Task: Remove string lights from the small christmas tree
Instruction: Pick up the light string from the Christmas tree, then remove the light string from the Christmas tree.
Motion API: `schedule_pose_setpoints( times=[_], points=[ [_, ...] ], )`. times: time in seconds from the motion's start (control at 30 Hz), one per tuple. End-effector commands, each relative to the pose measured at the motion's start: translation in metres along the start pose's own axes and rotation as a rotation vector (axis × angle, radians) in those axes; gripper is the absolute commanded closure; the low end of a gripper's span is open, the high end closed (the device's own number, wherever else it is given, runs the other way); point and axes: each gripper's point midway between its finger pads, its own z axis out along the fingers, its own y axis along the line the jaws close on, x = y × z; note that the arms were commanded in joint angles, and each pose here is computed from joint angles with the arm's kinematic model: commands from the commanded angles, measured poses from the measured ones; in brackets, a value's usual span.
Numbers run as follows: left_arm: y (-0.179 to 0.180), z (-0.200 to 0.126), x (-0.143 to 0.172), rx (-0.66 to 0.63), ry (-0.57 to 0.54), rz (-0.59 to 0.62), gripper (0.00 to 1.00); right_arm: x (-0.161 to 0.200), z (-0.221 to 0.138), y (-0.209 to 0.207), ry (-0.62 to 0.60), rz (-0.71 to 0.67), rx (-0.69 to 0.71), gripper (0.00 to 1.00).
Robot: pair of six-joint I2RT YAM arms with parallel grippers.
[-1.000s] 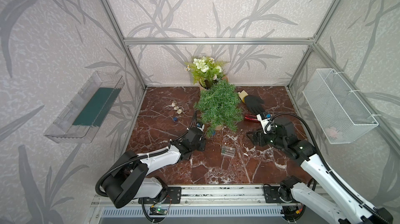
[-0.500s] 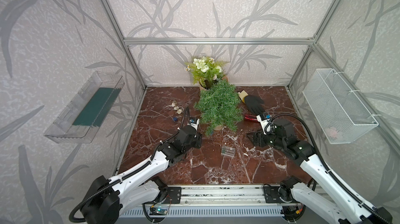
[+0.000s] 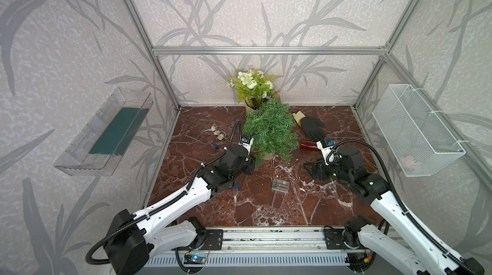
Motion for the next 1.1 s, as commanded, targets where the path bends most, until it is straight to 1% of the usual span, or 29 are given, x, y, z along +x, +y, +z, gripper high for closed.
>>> schedule_pose_setpoints(
  times=[0.0,0.13,0.3,0.4,0.57,0.77,0.9,1.07],
  points=[
    [-0.01,-0.004,-0.008,0.018,-0.01,0.049,1.0,0.005,0.0,0.001,0.004,-0.006,-0.003,0.24],
    [-0.026,-0.007,-0.013,0.079,-0.032,0.035,1.0,0.005,0.001,0.001,0.006,-0.003,-0.006,0.24],
    [-0.033,-0.02,-0.029,0.118,-0.083,0.027,1.0,0.007,0.001,0.0,0.007,-0.004,-0.004,0.24],
    [-0.039,-0.02,-0.027,0.151,-0.071,0.033,1.0,0.007,0.002,0.0,0.007,-0.001,-0.005,0.24],
    [-0.052,-0.015,-0.007,0.238,-0.021,0.045,1.0,0.008,0.001,0.0,0.005,-0.002,-0.003,0.24],
    [-0.054,-0.013,0.014,0.27,0.026,0.027,1.0,0.01,0.001,-0.001,0.007,-0.005,0.002,0.24],
    [-0.057,-0.009,0.039,0.3,0.111,0.027,1.0,0.009,0.0,-0.001,0.004,-0.002,-0.001,0.24],
    [-0.053,-0.005,0.077,0.297,0.226,0.021,1.0,0.009,0.0,0.0,0.002,0.003,-0.005,0.24]
  ],
)
